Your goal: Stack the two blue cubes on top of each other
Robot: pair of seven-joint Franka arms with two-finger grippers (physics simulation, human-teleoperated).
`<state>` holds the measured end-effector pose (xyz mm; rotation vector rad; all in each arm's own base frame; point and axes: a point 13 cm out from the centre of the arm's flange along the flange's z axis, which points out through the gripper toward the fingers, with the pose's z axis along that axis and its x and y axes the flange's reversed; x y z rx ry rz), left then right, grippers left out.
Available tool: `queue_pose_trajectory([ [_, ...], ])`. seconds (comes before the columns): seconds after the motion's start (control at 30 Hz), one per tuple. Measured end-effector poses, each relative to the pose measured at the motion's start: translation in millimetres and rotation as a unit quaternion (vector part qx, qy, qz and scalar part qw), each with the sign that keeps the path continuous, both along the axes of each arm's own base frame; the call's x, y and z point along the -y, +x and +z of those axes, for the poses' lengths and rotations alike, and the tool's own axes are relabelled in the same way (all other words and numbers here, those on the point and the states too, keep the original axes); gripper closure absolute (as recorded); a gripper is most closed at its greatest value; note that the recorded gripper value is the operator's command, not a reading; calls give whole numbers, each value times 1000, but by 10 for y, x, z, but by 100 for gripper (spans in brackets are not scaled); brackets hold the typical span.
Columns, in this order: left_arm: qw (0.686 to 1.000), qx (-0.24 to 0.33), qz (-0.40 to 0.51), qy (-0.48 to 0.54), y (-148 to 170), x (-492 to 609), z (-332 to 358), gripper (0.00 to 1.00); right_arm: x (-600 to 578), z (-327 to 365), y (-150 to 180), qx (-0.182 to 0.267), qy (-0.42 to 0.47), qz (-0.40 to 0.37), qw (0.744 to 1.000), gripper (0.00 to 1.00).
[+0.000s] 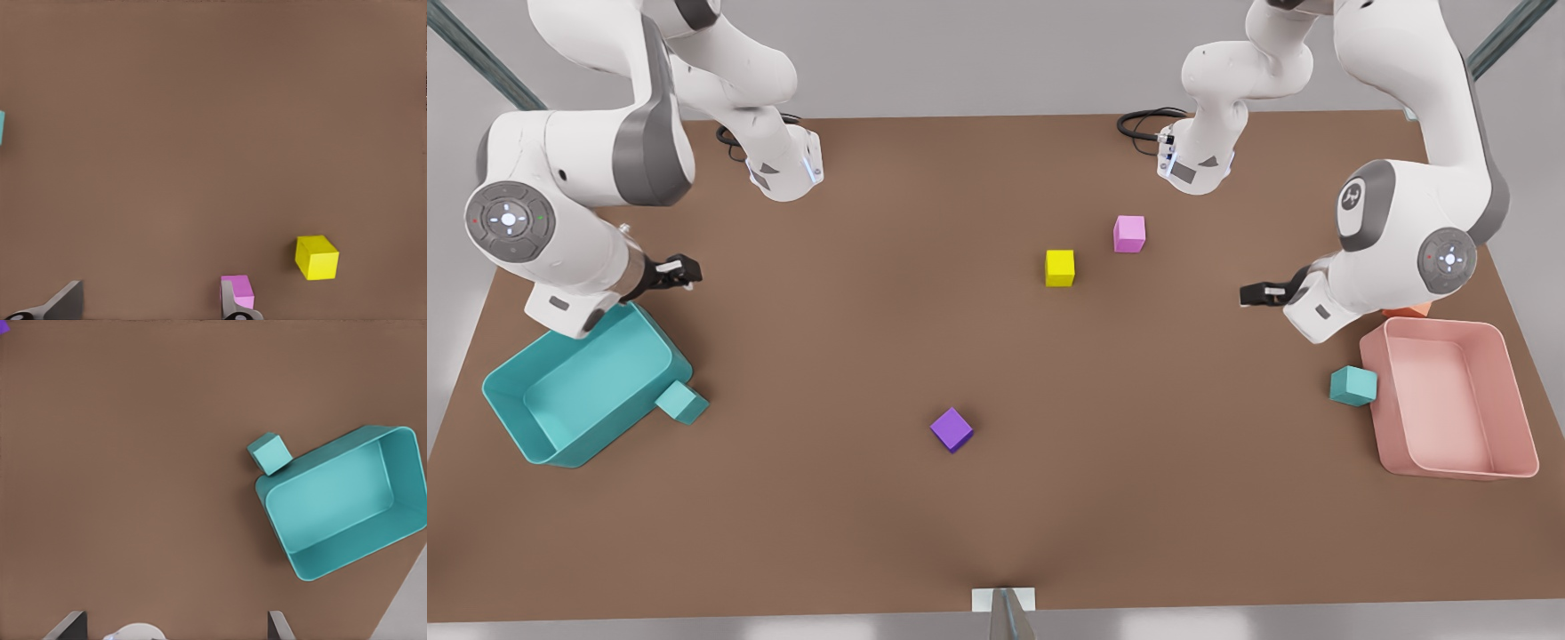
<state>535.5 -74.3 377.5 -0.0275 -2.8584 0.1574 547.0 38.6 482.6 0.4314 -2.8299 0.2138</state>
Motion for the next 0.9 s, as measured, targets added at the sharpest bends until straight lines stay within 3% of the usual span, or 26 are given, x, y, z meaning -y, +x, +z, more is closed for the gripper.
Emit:
queue_pose_trajectory([
  [0.2, 1000, 8, 4, 0, 44, 21, -3, 0, -17, -180, 84, -9, -1, 17, 1000, 0],
  [0.33, 1000, 8, 5, 0, 53, 27, -19, 0, 24, -1059, 310, -65, 3, 47, 997, 0],
  [0.43, 1000, 9, 7, 0, 57, 26, -17, 0, 312, -1696, 523, -81, 26, 60, 995, 0],
  [0.7, 1000, 7, 9, 1, 45, 26, -17, 0, 1020, -2714, 986, -46, 89, 105, 989, 0],
  [0.9, 1000, 6, 10, 1, 40, 28, -16, 0, 1229, -3062, 1072, -26, 110, 155, 981, 0],
])
